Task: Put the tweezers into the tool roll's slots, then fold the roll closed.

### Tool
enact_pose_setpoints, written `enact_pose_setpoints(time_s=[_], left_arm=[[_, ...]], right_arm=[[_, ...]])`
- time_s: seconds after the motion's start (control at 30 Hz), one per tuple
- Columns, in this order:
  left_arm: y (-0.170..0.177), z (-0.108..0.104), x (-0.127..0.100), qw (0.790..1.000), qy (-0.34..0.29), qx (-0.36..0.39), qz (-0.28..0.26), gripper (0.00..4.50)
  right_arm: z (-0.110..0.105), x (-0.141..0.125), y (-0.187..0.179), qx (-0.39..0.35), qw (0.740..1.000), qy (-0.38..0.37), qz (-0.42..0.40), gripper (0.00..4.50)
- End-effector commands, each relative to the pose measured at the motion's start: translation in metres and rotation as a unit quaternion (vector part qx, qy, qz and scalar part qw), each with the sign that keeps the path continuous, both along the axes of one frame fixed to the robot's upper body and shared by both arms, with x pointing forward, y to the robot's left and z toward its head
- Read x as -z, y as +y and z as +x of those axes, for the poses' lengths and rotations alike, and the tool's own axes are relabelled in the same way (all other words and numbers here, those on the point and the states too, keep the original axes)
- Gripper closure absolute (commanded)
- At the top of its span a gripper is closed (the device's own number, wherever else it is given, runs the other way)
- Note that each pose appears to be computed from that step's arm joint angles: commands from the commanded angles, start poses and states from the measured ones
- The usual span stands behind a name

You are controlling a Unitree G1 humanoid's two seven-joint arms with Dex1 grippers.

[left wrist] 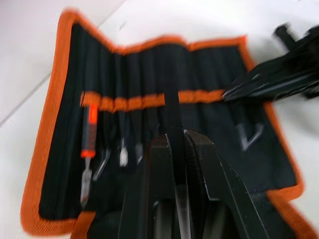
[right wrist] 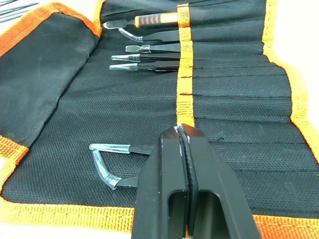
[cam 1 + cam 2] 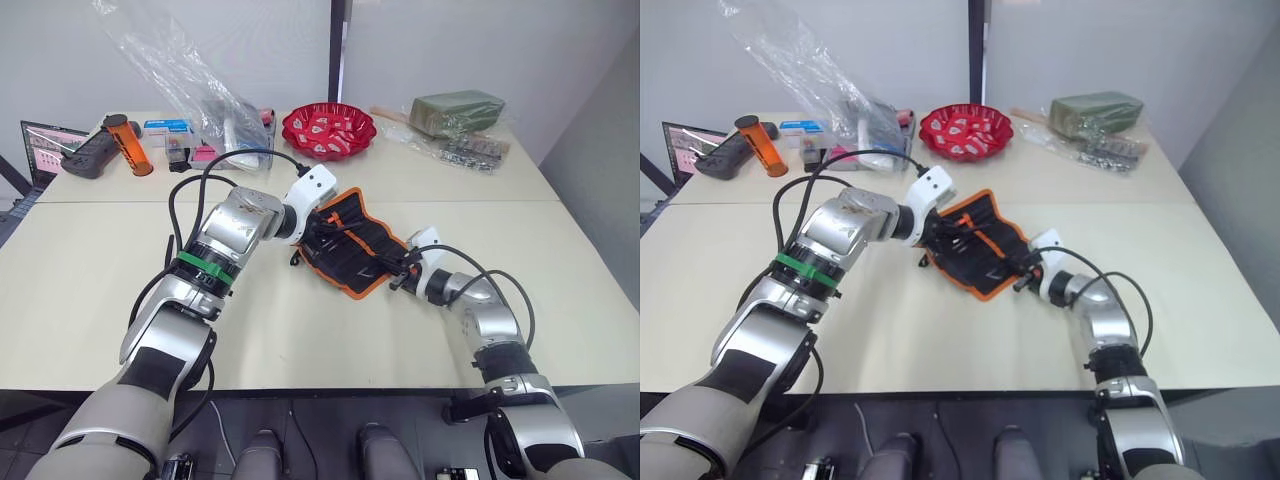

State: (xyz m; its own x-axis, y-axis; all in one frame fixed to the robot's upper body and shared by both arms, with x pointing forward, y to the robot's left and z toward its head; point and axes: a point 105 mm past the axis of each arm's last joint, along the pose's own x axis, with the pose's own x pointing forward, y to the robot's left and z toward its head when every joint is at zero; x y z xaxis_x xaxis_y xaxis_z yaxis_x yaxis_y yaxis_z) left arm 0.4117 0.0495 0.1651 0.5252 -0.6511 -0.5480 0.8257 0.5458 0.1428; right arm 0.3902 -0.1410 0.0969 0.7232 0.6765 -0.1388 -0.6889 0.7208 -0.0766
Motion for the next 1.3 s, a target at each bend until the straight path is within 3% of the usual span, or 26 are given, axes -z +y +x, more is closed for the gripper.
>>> enact_pose_setpoints(time_s=[0.03,0.57,1.03,1.3], left_arm=[[-0.006,0.001,-0.012,1.000,-0.015,0.014,0.006,4.48],[-0.009,-0.006,0.011,0.999,0.003,0.016,0.032,4.48],[-0.036,0.006,0.016,0.999,-0.043,0.018,0.024,4.48],[-0.054,0.010,0.034,0.995,-0.080,0.049,0.022,4.48]], right_arm=[[0.001,-0.002,-0.011,0.017,1.000,-0.003,0.000,4.50],[0.003,-0.002,-0.013,0.023,1.000,0.002,-0.002,4.50],[-0.001,0.010,-0.013,0.038,0.999,0.013,0.009,4.50],[-0.003,0.016,-0.013,0.043,0.999,0.020,0.005,4.50]])
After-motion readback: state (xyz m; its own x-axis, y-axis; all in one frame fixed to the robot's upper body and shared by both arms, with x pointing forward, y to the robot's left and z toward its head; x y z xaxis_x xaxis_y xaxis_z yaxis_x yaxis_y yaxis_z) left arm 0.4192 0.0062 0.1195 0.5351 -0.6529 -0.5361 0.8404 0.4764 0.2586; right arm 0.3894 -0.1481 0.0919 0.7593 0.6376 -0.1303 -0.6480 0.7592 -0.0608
